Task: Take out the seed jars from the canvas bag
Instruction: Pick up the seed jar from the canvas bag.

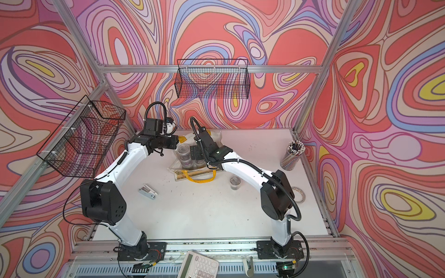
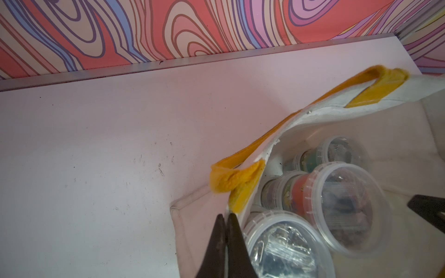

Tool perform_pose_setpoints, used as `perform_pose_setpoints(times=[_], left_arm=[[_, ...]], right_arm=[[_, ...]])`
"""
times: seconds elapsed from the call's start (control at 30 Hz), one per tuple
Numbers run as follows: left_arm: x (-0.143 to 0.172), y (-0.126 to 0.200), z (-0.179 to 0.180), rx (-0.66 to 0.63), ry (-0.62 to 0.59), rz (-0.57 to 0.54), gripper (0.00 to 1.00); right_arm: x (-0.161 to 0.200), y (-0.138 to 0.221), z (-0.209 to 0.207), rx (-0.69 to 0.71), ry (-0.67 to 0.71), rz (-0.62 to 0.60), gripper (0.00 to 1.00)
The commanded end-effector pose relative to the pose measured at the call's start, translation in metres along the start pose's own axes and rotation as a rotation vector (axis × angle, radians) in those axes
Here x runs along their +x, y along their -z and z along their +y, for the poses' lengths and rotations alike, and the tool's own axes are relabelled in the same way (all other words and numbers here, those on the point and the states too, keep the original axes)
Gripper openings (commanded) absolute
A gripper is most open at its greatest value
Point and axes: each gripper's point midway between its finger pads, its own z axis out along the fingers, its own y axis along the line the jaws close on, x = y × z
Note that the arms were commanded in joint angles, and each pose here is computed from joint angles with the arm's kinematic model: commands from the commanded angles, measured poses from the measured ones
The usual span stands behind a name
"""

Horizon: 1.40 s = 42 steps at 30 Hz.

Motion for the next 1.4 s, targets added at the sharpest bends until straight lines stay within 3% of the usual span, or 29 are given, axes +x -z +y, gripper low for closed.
perform_pose_setpoints(times=[0.0, 0.53, 0.8, 1.0, 1.37], left_arm=[[0.012, 0.008, -0.002, 0.005, 0.014, 0.035, 0.00], [0.013, 0.008, -0.003, 0.013, 0.020, 0.037, 0.00], [0.013, 0.007, -0.003, 0.015, 0.025, 0.038, 0.00], [0.013, 0.007, -0.004, 0.015, 0.024, 0.037, 0.00], [0.013, 0.007, -0.004, 0.019, 0.024, 0.039, 0.00]], right_arm=[[-0.009, 0.001, 0.003, 0.011, 0.007, -0.010, 0.89], [-0.011, -0.021, 0.005, 0.021, 0.021, -0.002, 0.82], [-0.010, -0.031, 0.000, 0.036, 0.018, 0.004, 0.85], [-0.009, -0.036, -0.005, 0.047, 0.012, 0.003, 0.79], [-0.008, -0.046, -0.003, 0.035, 0.008, 0.002, 0.84]])
